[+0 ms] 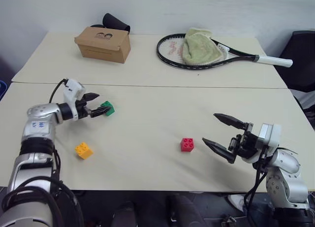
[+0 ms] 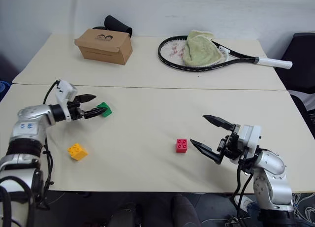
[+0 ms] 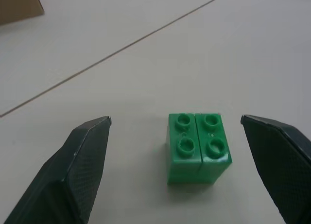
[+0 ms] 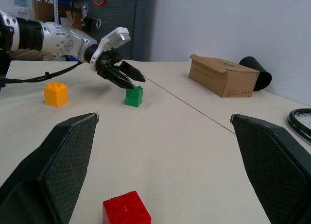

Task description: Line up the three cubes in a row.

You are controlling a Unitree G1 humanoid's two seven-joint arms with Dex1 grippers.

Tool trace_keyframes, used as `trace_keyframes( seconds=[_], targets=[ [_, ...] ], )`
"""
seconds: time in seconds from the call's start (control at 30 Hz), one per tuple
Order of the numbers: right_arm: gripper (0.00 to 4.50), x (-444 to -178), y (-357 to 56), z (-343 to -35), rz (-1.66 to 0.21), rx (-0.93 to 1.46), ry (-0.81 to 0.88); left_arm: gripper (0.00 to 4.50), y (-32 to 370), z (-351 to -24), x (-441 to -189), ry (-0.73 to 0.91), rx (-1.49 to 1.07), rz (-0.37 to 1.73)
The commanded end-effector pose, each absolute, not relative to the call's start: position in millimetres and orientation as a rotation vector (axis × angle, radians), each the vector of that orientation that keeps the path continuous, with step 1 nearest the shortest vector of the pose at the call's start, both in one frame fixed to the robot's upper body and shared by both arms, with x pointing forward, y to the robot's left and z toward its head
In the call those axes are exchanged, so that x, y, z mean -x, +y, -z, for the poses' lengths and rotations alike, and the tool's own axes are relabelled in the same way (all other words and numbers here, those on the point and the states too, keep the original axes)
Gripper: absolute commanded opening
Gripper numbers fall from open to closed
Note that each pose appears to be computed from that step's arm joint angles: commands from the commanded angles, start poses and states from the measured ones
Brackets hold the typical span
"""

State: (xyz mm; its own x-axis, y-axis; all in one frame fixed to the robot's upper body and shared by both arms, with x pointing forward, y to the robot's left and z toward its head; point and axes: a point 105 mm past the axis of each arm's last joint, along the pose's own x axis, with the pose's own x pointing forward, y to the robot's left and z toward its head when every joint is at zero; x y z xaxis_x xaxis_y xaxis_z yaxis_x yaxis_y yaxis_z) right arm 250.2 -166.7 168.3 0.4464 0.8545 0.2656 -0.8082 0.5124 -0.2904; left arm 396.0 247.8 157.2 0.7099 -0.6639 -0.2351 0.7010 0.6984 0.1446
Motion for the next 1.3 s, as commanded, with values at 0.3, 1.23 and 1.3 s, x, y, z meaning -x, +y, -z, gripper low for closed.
trace_keyframes(
  seconds=[0.3,1.23,1.3],
  targets=[
    [4.5,-240.7,-170.2,-180.8,-0.98,0.176,-0.447,2.76,242.4,-153.4,-404.9,0.208,-0.277,0.79],
    [4.5,-209.4,-202.8,-159.8,-1.051,0.322,-0.276,1.49,73.9,-132.2,-318.7,0.305,-0.609,1.542],
    [4.5,-209.9,-202.2,-158.8,-1.047,0.321,-0.281,1.49,73.8,-128.1,-316.6,0.318,-0.621,1.547]
  ],
)
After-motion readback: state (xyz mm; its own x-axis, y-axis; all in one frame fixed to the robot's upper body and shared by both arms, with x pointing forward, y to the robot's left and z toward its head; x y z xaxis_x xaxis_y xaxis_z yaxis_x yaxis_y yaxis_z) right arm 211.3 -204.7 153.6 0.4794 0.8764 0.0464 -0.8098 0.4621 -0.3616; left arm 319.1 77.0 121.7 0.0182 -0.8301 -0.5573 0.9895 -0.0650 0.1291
